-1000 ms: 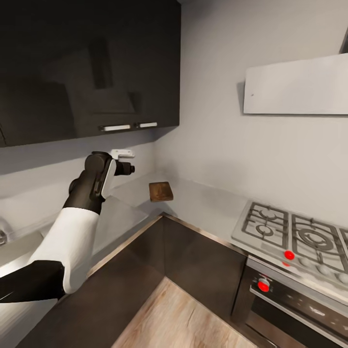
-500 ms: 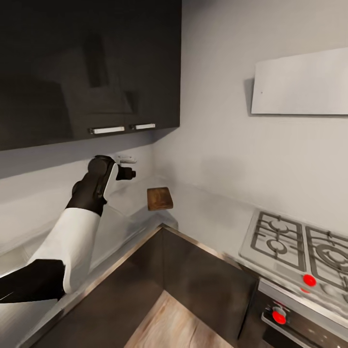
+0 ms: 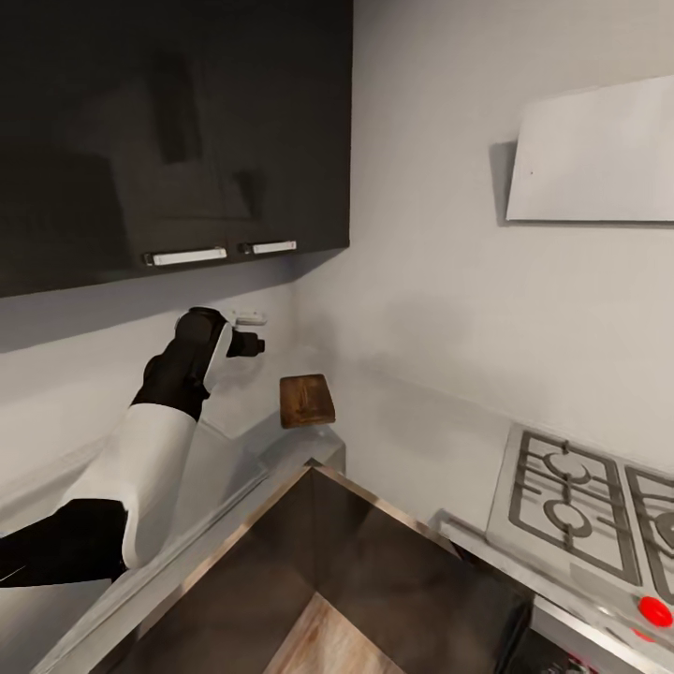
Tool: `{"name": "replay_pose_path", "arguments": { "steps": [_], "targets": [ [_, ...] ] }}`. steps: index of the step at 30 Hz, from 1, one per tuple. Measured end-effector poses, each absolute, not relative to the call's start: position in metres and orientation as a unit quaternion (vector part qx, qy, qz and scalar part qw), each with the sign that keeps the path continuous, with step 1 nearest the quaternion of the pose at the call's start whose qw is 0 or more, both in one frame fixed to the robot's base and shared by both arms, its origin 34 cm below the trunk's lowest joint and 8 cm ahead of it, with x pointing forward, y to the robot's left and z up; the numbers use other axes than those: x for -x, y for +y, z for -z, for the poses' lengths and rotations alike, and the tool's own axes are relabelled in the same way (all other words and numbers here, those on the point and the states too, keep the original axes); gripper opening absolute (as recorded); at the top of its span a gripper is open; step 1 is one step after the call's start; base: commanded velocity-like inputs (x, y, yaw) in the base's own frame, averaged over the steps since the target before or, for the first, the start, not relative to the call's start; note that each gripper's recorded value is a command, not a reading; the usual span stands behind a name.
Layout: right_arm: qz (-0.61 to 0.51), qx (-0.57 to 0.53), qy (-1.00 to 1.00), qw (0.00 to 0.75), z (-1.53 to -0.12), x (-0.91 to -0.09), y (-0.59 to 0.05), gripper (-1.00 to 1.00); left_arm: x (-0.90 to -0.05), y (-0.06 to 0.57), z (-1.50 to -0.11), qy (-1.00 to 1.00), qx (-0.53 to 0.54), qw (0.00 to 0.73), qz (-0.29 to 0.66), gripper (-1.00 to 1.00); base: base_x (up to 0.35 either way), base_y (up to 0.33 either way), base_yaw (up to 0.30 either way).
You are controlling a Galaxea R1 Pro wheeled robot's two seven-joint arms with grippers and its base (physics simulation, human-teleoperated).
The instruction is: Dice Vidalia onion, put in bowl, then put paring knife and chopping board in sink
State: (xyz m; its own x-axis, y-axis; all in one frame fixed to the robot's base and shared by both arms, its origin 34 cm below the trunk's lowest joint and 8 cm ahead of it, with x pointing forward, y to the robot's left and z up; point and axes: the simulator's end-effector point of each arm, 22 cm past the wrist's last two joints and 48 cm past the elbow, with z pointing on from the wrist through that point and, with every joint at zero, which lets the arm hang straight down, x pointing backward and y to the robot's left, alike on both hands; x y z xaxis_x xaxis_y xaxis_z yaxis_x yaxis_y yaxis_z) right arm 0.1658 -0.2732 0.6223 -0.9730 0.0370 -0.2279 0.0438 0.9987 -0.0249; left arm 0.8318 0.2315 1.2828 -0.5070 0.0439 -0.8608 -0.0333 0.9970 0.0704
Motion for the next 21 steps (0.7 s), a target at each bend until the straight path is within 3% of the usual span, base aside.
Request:
{"name": "replay_pose_path", "arguments": {
  "steps": [4,21],
  "targets": [
    [0.015,-0.020,0.993,0.114,-0.6221,-0.1660,-0.2738,1.00,-0.8326,0.2314,-1.2801,0.868,-0.003,0.495,-0.039,1.00,0.072,0.000,0.000],
    [0.016,-0.020,0.993,0.113,-0.6222,-0.1648,-0.2732,1.00,-0.8317,0.2325,-1.2867,0.864,-0.003,0.501,-0.041,1.00,0.323,0.000,0.000]
  ]
}}
